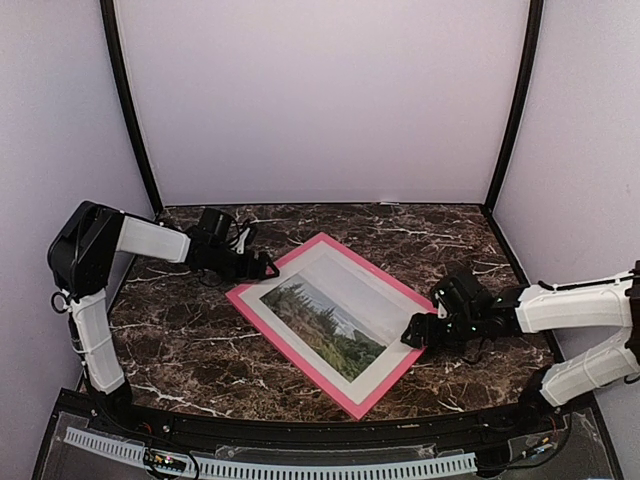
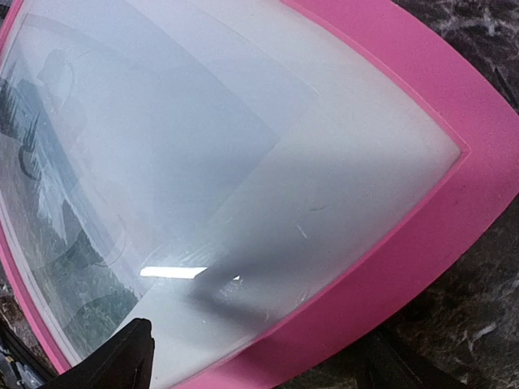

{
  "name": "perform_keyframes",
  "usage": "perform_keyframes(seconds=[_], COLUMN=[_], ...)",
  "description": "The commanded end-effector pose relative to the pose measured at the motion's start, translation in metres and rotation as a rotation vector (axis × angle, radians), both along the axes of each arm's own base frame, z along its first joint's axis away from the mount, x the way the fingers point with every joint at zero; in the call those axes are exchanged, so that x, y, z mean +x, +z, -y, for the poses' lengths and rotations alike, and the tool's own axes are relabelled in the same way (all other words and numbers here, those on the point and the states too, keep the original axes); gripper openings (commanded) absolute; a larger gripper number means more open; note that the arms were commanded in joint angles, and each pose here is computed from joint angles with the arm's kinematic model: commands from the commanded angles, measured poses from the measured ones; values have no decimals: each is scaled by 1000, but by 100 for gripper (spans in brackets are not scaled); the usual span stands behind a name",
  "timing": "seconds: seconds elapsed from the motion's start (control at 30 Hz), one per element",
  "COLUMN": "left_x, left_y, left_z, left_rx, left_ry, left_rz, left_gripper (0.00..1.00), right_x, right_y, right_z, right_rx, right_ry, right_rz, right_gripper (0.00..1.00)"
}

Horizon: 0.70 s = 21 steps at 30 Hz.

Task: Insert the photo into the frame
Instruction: Rotate the photo frame at the center of the board.

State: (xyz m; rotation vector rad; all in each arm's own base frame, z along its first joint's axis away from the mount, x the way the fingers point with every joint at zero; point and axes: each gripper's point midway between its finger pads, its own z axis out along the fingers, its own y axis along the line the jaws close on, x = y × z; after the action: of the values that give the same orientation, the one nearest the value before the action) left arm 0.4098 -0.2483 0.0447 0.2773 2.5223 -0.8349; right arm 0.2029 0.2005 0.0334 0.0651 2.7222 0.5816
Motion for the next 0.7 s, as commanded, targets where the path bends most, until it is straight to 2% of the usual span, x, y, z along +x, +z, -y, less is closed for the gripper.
perform_keyframes(seconds=[0.0,0.33,0.53,0.67], left_x=[-33,-112,-168,-178], left_y=[-1,-8,-12,-4], left_z=[-11,-43,-37,-36], left_rx=[-27,-82,-75,-73], left_ry=[30,156,136,145], left_rz=[-62,-121,-140,-132], left_gripper=[92,85,85,85], right_x=[30,114,159,176], right_y=[13,33,40,49], right_z=[-16,-48,-60,-56], right_rx=[-16,-41,-62,-96], right_ry=[24,78,134,144], right_rz=[89,195,221,239], right_gripper=[86,86,86,86])
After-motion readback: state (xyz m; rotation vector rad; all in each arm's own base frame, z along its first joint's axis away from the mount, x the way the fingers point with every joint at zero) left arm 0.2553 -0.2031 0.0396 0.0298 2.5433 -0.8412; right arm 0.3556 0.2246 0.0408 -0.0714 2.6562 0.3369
